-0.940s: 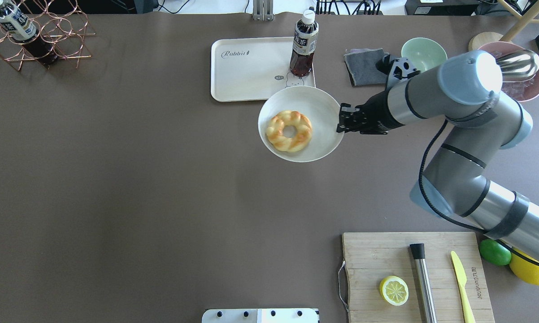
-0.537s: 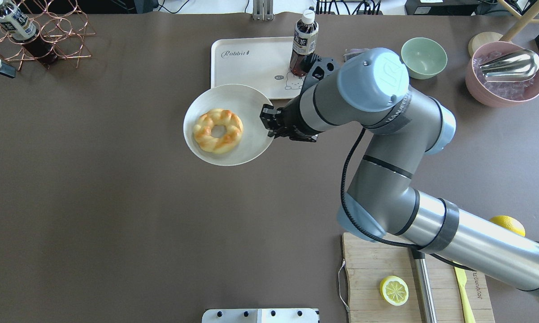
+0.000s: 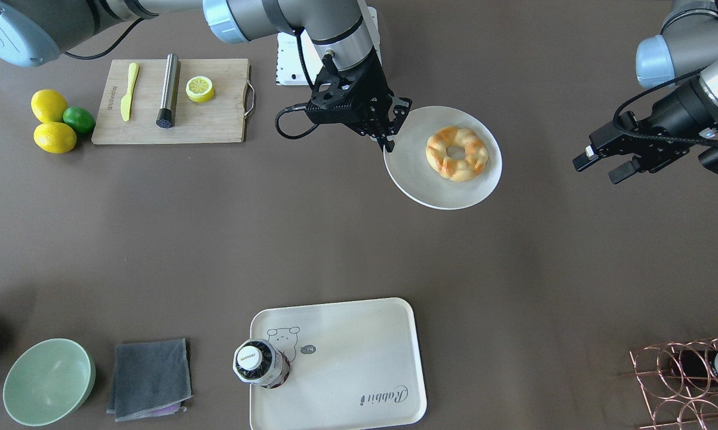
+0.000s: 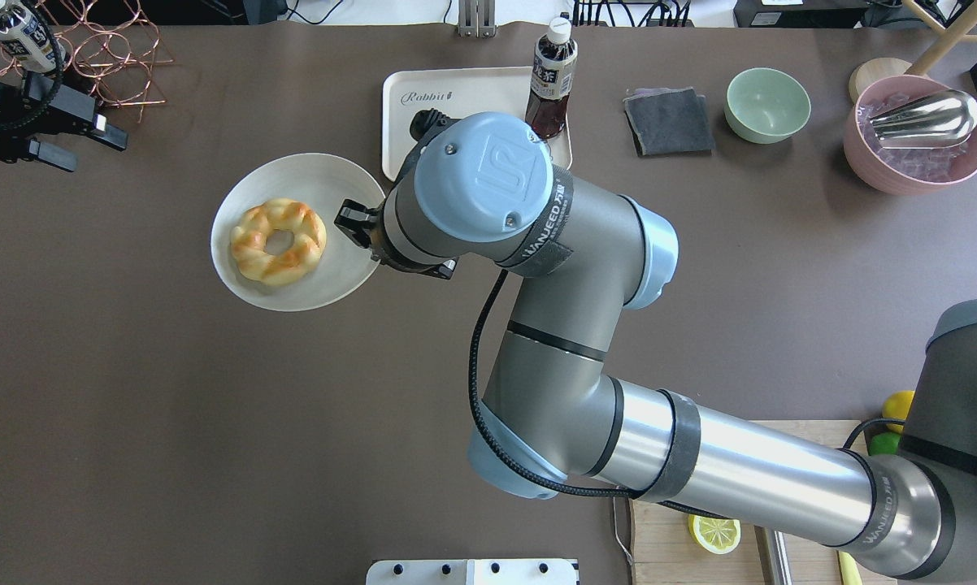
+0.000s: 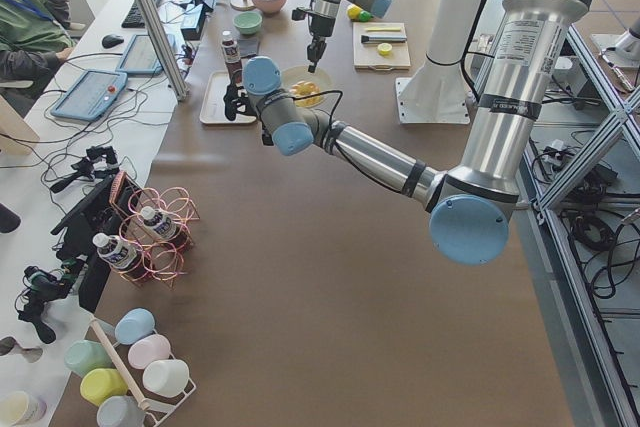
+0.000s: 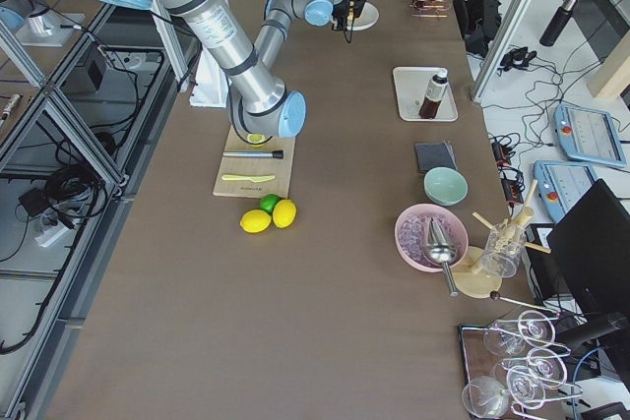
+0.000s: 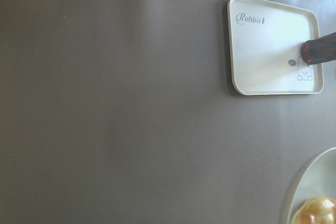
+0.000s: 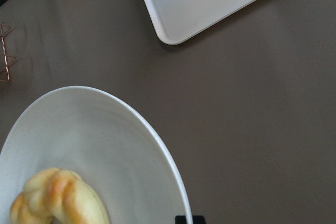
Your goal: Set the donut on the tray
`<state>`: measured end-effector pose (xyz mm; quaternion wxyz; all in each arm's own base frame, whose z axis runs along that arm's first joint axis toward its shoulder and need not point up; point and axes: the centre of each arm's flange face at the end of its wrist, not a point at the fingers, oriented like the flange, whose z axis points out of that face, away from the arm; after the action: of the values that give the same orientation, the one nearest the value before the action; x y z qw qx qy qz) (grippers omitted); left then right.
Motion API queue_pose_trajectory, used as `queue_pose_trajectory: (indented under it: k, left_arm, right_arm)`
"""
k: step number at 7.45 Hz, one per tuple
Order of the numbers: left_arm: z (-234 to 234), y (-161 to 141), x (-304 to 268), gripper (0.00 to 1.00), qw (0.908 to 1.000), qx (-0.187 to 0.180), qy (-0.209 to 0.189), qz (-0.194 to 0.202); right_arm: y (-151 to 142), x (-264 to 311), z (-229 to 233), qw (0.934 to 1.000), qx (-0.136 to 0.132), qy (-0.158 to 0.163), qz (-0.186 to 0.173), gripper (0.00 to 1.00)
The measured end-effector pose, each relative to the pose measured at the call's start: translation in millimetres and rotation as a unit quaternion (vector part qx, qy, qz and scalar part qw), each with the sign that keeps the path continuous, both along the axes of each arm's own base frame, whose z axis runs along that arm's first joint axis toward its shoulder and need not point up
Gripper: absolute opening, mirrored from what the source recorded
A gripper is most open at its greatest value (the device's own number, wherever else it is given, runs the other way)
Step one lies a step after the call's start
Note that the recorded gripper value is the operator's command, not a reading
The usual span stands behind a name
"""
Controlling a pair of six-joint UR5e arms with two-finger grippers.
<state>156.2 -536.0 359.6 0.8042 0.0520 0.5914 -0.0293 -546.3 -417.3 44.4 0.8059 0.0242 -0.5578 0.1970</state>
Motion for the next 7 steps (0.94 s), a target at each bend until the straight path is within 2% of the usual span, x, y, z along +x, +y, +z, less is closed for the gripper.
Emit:
queue_pose_trajectory:
  k: [1, 4, 7]
  left_arm:
    - [-9, -1, 12, 0.73, 1.0, -0.001, -0.001, -0.004]
    - [-21, -1, 30, 0.7, 1.0, -0.002, -0.002, -0.007]
    - [-29, 9, 36, 0.68, 1.0, 0.006, 0.002, 0.001]
  right_arm:
    - [6, -11, -13, 1.0, -0.004, -0.004, 0.008, 0.0]
    - [16, -28, -42, 0.9996, -0.007, -0.015, 0.023, 0.0]
    - [9, -34, -56, 0.9994, -0.006, -0.014, 0.03, 0.0]
